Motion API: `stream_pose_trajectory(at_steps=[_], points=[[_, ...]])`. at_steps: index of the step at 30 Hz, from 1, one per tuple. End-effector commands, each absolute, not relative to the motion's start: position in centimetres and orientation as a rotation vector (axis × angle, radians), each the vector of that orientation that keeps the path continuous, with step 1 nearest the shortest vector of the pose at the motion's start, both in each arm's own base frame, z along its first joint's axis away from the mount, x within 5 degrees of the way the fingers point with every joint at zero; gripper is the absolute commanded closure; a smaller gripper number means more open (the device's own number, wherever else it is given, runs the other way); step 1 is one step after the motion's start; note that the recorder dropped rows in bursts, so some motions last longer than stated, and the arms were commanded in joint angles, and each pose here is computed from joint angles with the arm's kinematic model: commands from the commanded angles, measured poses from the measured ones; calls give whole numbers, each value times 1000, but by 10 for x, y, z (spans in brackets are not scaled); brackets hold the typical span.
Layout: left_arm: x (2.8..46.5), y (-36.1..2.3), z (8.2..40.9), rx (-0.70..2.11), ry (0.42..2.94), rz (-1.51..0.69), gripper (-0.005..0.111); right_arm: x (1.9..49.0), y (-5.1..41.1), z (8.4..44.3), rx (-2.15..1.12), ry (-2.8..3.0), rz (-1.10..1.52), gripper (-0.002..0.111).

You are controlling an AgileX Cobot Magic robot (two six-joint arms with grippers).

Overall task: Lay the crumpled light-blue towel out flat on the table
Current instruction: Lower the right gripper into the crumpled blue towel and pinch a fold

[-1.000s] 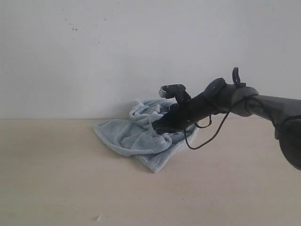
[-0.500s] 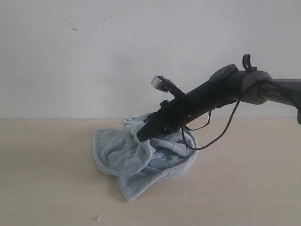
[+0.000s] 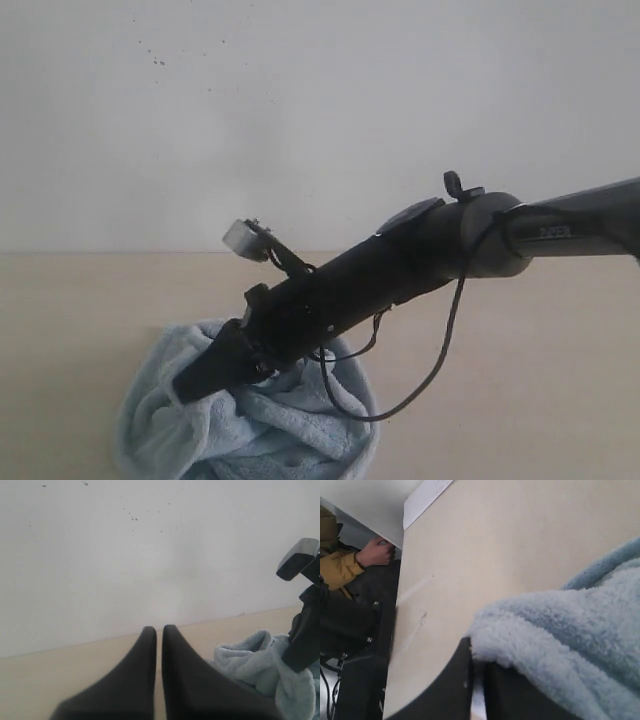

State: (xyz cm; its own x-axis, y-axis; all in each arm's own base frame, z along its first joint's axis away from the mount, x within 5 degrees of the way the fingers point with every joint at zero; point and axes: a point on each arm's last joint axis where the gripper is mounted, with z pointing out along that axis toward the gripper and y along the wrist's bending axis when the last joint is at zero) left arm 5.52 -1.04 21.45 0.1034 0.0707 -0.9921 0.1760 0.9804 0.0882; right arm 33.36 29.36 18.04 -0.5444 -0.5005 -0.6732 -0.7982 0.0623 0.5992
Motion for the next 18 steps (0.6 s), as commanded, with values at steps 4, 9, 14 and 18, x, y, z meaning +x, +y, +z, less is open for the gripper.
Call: stream_pose_trajectory(at_steps=[4, 9, 14, 18], points=[[55, -10, 213, 198, 1476, -78, 103, 346, 266, 219, -1227, 2159, 1190, 105], [55, -10, 213, 198, 1476, -78, 103, 343, 237, 210, -1389, 2420, 816, 80], [55, -10, 213, 198, 1476, -78, 103, 345, 229, 205, -1369, 2472, 665, 41], [55, -10, 213, 198, 1476, -78, 103, 352, 219, 215, -1321, 2455, 525, 44]])
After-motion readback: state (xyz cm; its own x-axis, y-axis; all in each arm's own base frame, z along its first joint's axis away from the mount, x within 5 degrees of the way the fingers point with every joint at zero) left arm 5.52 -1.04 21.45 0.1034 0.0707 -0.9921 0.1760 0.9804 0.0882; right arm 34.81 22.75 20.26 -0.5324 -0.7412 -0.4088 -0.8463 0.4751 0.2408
